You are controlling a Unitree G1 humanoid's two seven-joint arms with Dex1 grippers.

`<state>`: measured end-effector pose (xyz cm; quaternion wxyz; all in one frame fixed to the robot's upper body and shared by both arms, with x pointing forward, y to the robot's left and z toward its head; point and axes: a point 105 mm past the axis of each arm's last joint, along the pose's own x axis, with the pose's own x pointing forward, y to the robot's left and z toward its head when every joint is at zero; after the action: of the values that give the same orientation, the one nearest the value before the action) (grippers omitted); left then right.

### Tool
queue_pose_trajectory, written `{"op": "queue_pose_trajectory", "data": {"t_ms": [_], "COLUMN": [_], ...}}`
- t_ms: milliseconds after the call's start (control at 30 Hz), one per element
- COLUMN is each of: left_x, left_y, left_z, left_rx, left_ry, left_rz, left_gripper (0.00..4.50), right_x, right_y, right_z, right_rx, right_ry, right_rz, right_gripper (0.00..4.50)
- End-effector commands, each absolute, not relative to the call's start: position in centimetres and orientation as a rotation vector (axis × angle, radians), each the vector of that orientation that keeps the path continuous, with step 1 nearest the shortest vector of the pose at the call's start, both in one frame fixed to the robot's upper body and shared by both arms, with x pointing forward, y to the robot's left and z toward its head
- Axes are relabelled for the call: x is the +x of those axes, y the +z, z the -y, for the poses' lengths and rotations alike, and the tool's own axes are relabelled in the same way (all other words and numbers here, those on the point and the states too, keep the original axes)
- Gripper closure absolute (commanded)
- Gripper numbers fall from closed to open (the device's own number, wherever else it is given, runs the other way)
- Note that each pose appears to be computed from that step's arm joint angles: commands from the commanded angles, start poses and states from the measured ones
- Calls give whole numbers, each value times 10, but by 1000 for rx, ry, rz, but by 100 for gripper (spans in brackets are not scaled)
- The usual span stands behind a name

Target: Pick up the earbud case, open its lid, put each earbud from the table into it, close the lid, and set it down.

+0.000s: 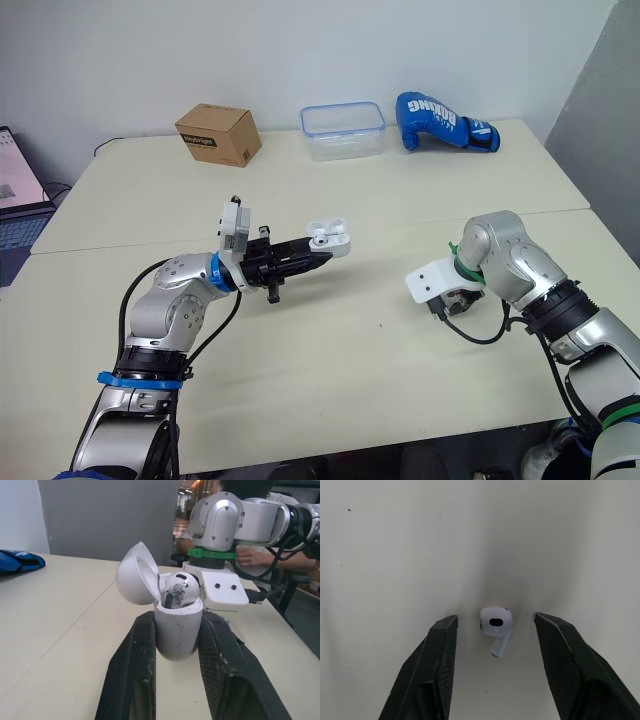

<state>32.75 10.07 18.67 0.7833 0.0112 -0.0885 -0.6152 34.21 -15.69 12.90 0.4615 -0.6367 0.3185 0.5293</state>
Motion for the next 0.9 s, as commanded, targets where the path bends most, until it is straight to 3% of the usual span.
{"op": "queue_pose_trajectory", "data": {"t_ms": [33, 900], "left_x": [326, 327], "left_y": [197, 197], "left_z": [-100, -99], "left_rx": [59, 62], "left_ry": [-1337, -1336], "left_rz": [239, 241], "left_gripper": [371, 371], "right_x": [342, 337], "right_y": [138, 136], "right_z": [158, 153], "right_rx": [-1615, -1632], "right_ry": [1288, 1308], "right_rz": [-763, -733], "right_gripper": [202, 202]}}
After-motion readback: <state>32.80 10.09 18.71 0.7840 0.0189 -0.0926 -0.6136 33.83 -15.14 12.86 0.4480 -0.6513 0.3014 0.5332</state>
